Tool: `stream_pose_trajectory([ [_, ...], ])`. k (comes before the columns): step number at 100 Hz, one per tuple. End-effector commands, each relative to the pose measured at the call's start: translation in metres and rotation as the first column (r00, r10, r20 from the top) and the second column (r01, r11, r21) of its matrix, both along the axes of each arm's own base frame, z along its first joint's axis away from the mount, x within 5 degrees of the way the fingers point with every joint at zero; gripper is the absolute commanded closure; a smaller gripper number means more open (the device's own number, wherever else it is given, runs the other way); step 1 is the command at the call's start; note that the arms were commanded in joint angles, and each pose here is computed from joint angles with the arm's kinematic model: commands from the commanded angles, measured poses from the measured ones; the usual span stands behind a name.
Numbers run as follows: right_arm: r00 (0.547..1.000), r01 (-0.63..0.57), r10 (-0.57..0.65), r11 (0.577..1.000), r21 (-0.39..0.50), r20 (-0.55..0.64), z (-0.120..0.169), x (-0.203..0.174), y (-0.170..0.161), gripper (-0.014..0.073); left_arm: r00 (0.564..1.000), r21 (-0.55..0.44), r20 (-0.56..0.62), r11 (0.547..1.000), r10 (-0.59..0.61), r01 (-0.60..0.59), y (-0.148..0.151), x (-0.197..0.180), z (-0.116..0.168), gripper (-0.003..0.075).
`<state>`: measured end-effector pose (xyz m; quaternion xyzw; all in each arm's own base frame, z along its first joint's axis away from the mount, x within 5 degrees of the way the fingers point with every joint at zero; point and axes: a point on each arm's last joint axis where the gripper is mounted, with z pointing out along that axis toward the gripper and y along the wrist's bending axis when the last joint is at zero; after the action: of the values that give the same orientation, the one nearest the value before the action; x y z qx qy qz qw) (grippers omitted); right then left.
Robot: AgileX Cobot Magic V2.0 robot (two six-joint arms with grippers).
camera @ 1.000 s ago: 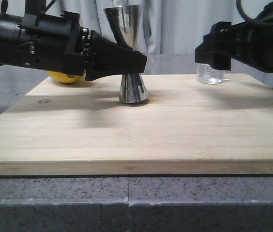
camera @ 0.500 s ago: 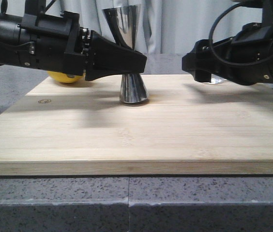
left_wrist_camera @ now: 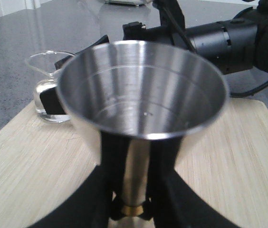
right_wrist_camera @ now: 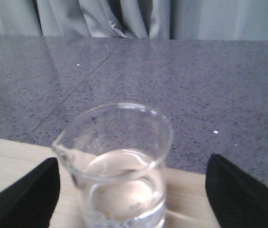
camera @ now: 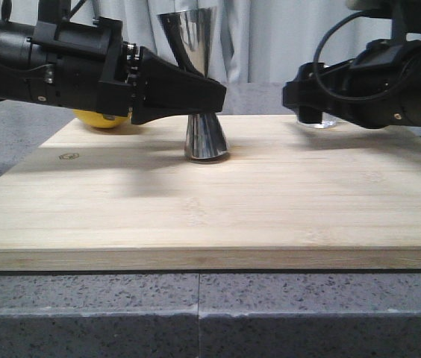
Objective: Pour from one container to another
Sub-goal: 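Reach the right gripper to the glass beaker and grasp it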
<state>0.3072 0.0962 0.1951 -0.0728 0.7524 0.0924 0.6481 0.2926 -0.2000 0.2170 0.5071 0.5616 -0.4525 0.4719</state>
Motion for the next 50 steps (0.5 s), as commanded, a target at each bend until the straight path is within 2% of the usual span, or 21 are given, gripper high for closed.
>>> stream_pose_trajectory([
  [1, 0.99, -0.006, 0.003, 1.0, 0.019, 0.144, 0.026, 0.005, -0.003, 0.0012, 0.998, -0.158, 0.044, 0.986, -0.039, 0.046, -0.004, -0.005, 0.032, 0.0617],
  [11, 0.987, -0.049, 0.051, 0.999, -0.016, 0.152, 0.026, 0.004, 0.0, 0.0012, 0.998, -0.158, 0.044, 0.986, -0.039, 0.046, -0.004, -0.005, 0.032, 0.0617],
  [50, 0.99, -0.066, 0.07, 0.997, -0.037, 0.122, 0.024, 0.016, 0.005, 0.0012, 0.998, -0.158, 0.044, 0.986, -0.039, 0.046, -0.004, -0.005, 0.032, 0.0617],
])
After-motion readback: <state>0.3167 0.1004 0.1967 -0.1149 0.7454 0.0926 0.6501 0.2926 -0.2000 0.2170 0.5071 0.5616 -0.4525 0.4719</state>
